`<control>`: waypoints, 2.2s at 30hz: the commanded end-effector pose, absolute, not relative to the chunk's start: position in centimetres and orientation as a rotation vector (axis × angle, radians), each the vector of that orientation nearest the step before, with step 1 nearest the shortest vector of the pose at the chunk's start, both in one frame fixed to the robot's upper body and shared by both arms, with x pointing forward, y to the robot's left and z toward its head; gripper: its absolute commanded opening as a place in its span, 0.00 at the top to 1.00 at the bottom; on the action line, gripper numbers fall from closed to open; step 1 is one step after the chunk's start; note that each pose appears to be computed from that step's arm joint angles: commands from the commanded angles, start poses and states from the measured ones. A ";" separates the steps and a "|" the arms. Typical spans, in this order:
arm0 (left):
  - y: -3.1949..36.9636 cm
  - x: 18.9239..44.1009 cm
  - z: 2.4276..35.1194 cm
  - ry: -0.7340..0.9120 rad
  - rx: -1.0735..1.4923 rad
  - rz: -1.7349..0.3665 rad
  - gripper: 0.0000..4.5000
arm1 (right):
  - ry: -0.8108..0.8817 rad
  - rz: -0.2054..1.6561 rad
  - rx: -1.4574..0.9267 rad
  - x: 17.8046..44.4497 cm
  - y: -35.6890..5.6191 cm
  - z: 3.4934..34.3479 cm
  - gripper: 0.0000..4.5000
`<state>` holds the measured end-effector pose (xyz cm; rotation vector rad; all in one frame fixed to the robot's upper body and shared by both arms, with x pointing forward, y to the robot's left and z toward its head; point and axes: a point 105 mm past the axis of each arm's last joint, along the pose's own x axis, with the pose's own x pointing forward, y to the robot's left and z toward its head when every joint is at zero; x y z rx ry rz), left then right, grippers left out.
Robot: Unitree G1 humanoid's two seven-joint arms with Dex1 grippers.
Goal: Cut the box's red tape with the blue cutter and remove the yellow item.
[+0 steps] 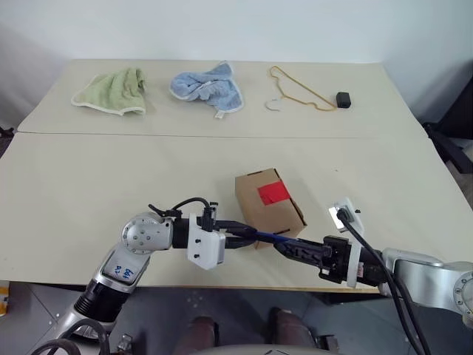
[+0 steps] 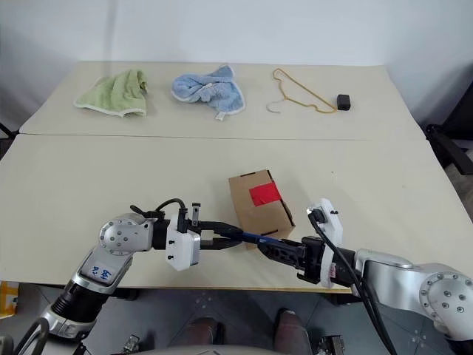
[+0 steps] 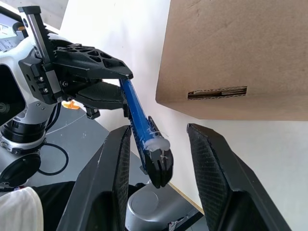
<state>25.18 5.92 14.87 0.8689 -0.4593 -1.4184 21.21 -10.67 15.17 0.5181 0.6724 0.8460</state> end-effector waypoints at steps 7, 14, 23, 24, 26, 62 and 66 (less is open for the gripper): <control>5.5 24.7 15.7 -0.512 0.875 -1.421 0.90 | 0.612 0.882 0.533 21.6 -10.8 16.7 0.58; 5.5 24.8 15.8 -0.515 0.874 -1.417 0.90 | 0.634 0.886 0.529 21.5 -10.7 16.3 0.58; 5.4 24.7 15.8 -0.516 0.876 -1.416 0.90 | 0.634 0.895 0.536 21.7 -10.5 16.3 0.97; 5.4 24.8 15.8 -0.516 0.877 -1.416 0.90 | 0.635 0.896 0.535 21.7 -10.5 16.3 0.97; 5.4 24.8 15.9 -0.513 0.872 -1.419 0.90 | 0.637 0.902 0.532 21.7 -10.5 16.3 0.97; 6.2 32.5 17.1 -0.027 0.158 -1.339 1.00 | 0.539 0.683 -0.044 24.1 -18.2 26.8 0.97; 5.4 32.8 16.6 -0.010 0.202 -1.336 1.00 | 0.510 0.663 -0.057 25.0 -18.1 27.5 0.97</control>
